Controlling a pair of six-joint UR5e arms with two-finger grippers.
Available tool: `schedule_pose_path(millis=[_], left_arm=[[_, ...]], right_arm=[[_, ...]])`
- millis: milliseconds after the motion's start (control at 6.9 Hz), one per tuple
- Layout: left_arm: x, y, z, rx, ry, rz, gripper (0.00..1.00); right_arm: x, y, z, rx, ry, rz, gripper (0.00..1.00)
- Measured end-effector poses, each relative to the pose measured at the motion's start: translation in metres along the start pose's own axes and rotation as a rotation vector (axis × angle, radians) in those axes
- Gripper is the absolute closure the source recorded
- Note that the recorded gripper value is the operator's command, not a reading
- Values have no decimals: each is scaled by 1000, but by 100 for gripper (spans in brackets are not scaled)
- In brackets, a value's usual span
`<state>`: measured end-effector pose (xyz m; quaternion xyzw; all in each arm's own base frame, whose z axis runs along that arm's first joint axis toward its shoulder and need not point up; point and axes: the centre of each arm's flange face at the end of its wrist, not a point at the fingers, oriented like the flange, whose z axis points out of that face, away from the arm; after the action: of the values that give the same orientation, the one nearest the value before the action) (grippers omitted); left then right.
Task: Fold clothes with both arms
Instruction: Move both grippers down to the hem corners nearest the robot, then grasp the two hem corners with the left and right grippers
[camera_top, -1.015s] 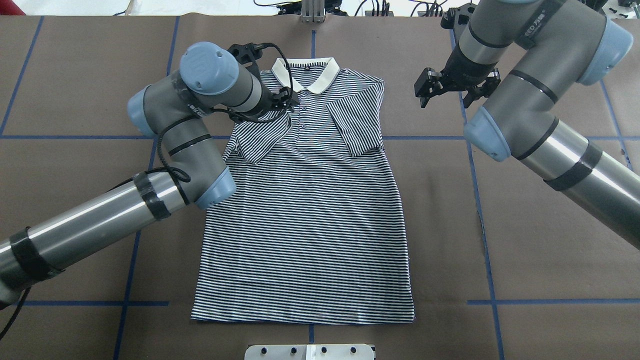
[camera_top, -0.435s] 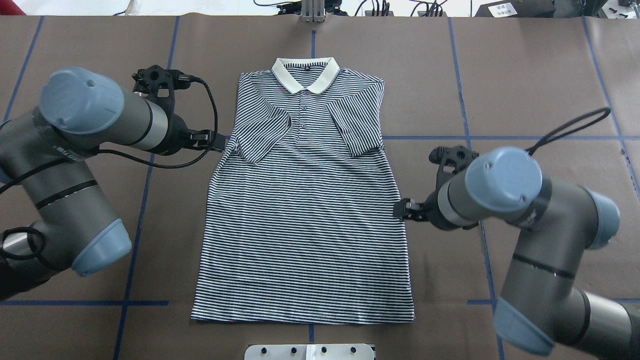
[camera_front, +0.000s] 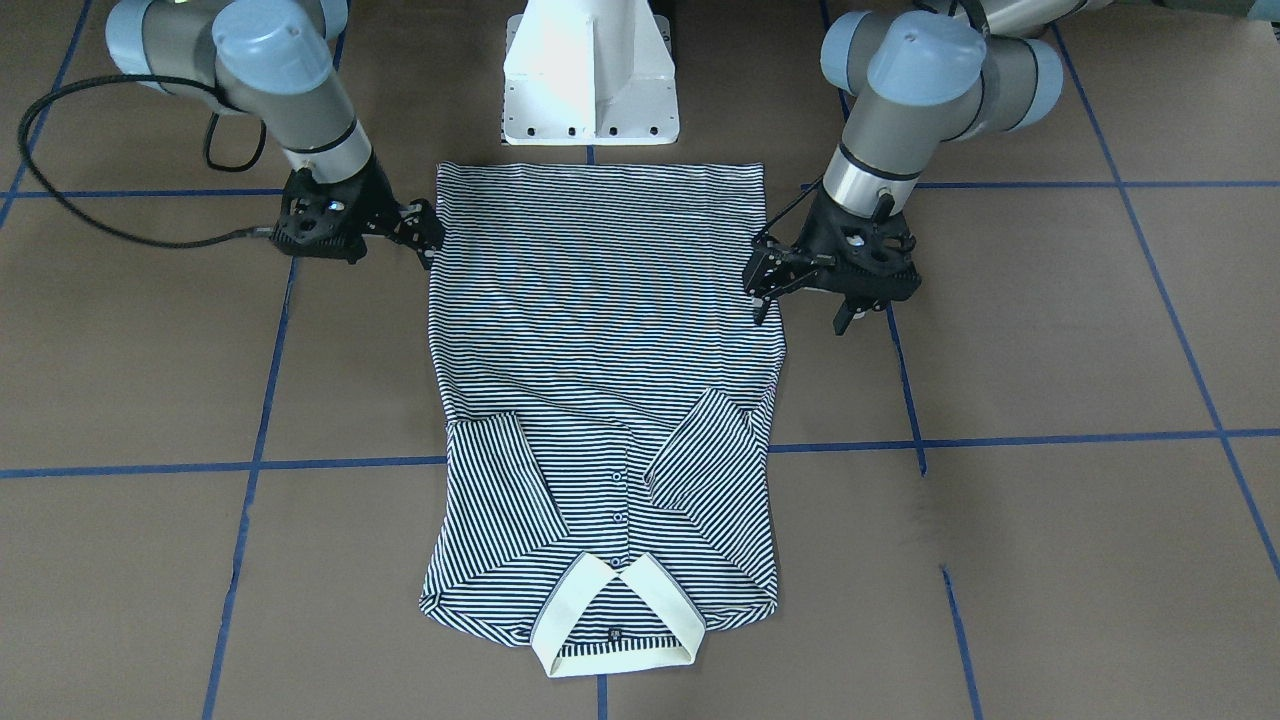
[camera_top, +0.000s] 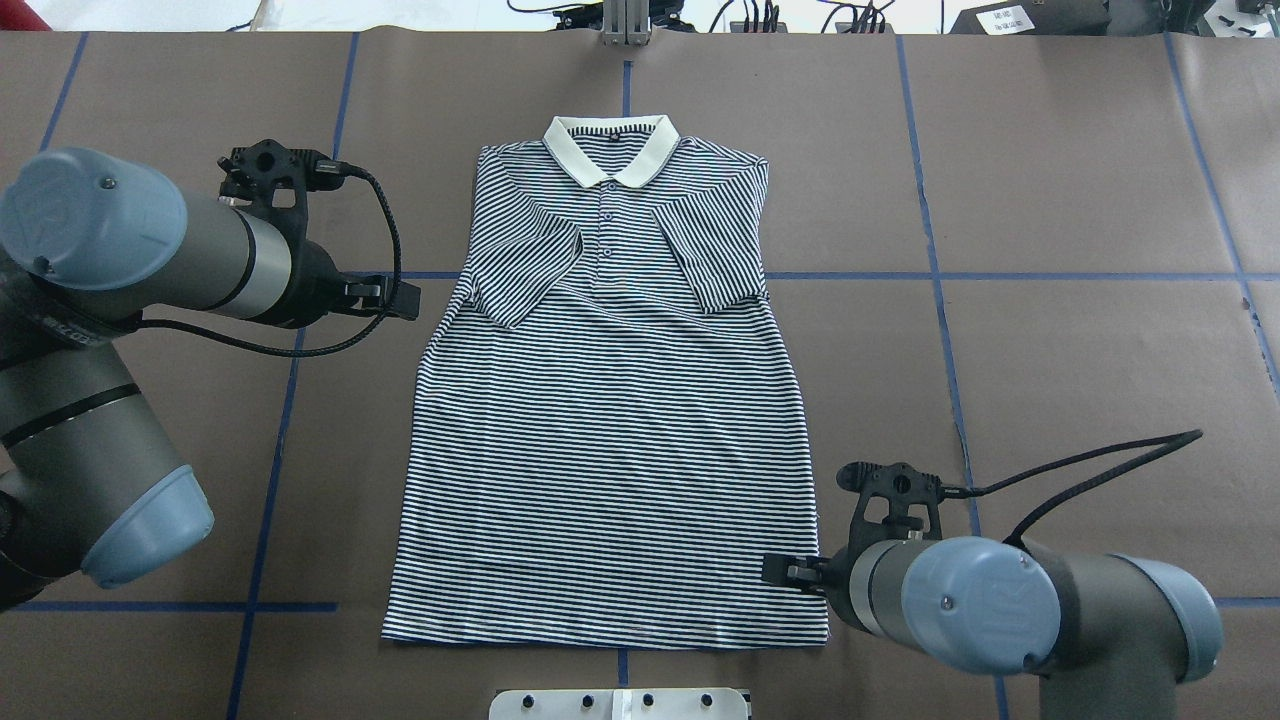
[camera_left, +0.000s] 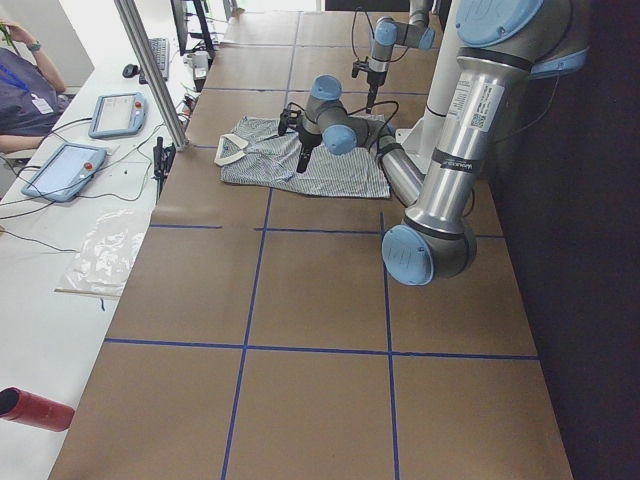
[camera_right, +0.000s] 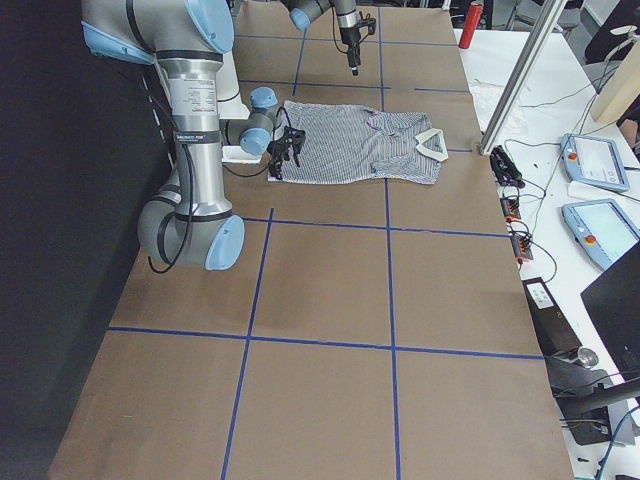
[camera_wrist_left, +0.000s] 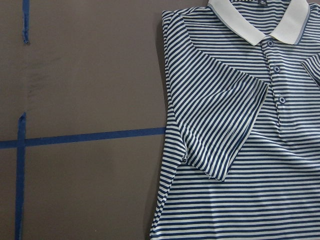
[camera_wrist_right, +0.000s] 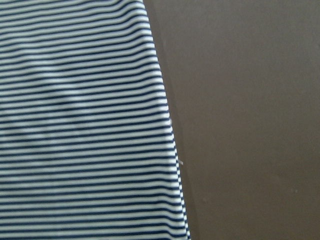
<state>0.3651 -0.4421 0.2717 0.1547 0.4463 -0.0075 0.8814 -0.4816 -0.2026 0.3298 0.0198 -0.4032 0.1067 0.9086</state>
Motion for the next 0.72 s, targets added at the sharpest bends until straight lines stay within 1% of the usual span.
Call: schedule_pose_path(millis=[145, 290, 580, 725], left_arm=[[0, 0, -1, 0, 1, -1, 0], [2, 0, -3, 2, 5, -1, 0], [5, 0, -7, 6, 14, -3, 0], [6, 0, -8, 7, 17, -3, 0]], right_arm=[[2, 16, 8, -1, 12, -2, 0], [4, 22, 16, -4, 28, -4, 1], [9, 26, 28, -9, 57, -8, 17], [9, 27, 30, -11, 61, -10, 41]])
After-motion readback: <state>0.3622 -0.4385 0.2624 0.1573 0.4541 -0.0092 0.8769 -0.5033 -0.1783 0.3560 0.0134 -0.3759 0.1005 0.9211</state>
